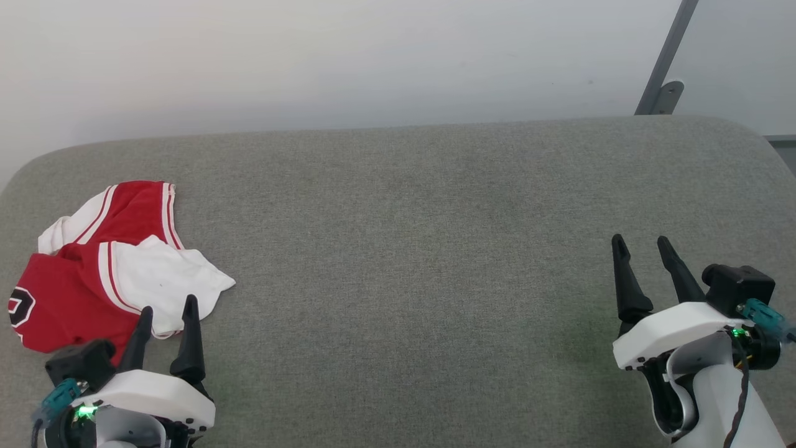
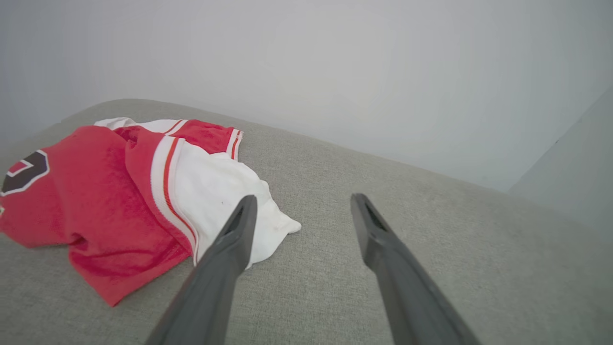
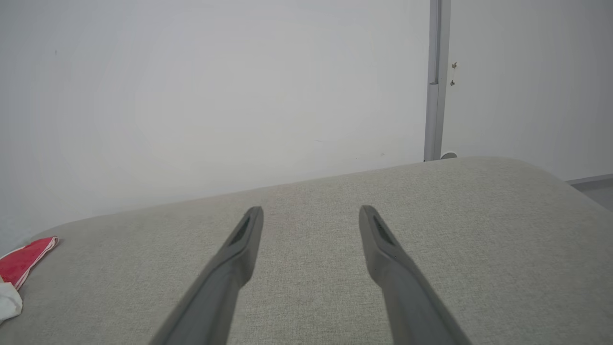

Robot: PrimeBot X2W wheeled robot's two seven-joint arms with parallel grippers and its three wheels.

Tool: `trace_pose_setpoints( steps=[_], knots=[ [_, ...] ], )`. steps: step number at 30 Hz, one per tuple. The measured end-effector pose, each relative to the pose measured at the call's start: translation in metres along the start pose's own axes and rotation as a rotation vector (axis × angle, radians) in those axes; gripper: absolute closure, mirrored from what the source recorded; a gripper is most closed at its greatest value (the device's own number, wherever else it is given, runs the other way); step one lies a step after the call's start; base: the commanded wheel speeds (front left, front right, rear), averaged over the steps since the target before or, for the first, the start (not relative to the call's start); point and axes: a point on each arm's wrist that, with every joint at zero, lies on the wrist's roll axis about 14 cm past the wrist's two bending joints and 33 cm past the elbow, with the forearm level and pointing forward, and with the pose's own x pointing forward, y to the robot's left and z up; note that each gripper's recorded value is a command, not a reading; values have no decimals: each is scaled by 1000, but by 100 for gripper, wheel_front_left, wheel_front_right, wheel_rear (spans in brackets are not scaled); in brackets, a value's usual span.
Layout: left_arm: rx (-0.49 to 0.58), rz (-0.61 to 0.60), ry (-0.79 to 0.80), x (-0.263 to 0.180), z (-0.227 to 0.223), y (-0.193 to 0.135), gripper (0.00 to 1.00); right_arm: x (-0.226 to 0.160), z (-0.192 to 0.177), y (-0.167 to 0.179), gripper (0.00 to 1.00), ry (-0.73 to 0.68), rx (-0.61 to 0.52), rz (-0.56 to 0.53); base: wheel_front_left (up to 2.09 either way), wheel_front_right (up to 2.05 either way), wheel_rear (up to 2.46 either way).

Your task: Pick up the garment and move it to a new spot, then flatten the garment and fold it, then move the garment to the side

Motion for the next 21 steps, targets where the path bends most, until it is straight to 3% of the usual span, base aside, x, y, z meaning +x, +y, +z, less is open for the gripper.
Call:
trace_pose_setpoints(
  steps=[21],
  knots=[
    [156,-29,-16,-1,1,10,0,1,4,0,0,-24,-178,27,0,0,0]
  ],
)
